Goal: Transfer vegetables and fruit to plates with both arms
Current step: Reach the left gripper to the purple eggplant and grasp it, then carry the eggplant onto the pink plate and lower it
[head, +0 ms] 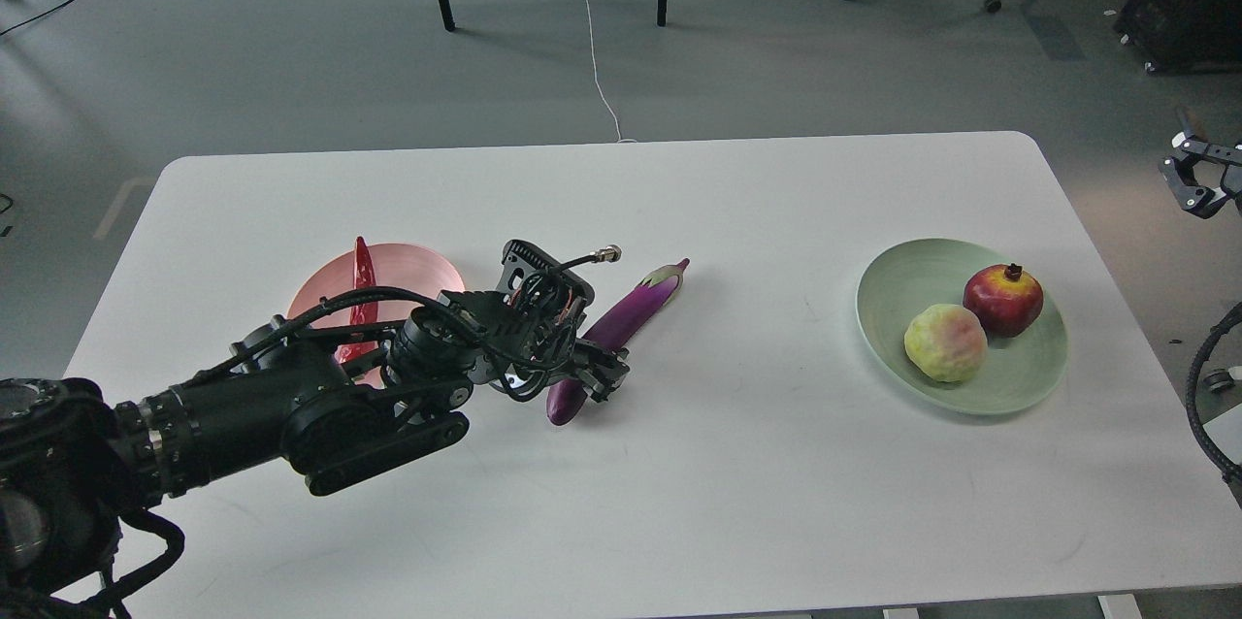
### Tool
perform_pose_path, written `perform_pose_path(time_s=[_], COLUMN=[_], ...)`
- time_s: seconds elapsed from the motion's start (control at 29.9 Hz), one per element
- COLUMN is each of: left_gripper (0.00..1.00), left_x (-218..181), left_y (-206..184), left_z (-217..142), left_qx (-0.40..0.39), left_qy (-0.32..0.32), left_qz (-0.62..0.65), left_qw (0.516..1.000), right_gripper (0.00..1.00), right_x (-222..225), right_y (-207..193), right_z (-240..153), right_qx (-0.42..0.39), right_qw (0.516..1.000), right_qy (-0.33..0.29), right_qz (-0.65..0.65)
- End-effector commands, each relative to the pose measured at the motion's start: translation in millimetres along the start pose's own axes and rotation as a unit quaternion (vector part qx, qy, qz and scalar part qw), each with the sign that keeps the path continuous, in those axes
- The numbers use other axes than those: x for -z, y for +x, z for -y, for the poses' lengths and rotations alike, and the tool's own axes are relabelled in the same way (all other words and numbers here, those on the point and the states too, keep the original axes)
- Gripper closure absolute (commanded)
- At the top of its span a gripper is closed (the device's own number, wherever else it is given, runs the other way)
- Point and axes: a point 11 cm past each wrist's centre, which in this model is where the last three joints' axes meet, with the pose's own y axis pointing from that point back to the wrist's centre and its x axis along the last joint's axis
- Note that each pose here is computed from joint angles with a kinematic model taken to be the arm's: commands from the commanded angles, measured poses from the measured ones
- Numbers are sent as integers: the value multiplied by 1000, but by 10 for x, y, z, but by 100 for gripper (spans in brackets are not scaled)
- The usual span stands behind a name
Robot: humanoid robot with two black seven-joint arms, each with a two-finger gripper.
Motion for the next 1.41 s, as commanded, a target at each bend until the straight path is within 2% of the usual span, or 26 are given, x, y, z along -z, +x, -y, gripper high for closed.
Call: perform_pose_path(time_s=[0.0,0.03,0.17,0.33,0.57,0.7,0.8,0.94,1.14,1.21,1.27,1.37], left_gripper=[85,91,91,89,87,87,86,85,73,61,54,26], left_x=[-23,-15,48,313,1114,1558,1604,1461,1399,1431,1440,1442], left_y=[49,84,326,552,294,-259,-536,-576,-580,-591,-594,-583], left_z=[-9,-16,-124,-451,-982,-1262,-1329,-1262,-1185,-1203,-1209,-1209], left_qx=[-6,-9,-31,-48,-53,-14,2,6,11,12,12,8], left_qy=[-3,-2,-1,3,82,131,139,125,125,131,133,133], left_qz=[-1,1,9,-20,-46,-78,-91,-92,-103,-103,-103,-102], left_qw=[1000,1000,999,999,994,988,986,988,987,986,986,986], right_gripper=[2,2,2,2,2,2,2,2,2,2,2,2], right_x=[1,3,13,21,-14,-30,-26,-7,11,13,5,0], right_y=[-2,4,9,17,-4,-12,-16,-34,-55,-51,-44,-25], right_z=[4,3,4,2,11,14,19,41,62,59,51,36], right_qx=[0,-2,-3,-3,-3,-3,-2,0,2,2,2,0], right_qw=[1000,1000,1000,1000,1000,1000,1000,1000,1000,1000,1000,1000], right_qy=[0,1,2,2,1,-1,0,2,4,4,3,2], right_qz=[0,-1,-2,-3,0,1,1,0,0,-1,-1,-2])
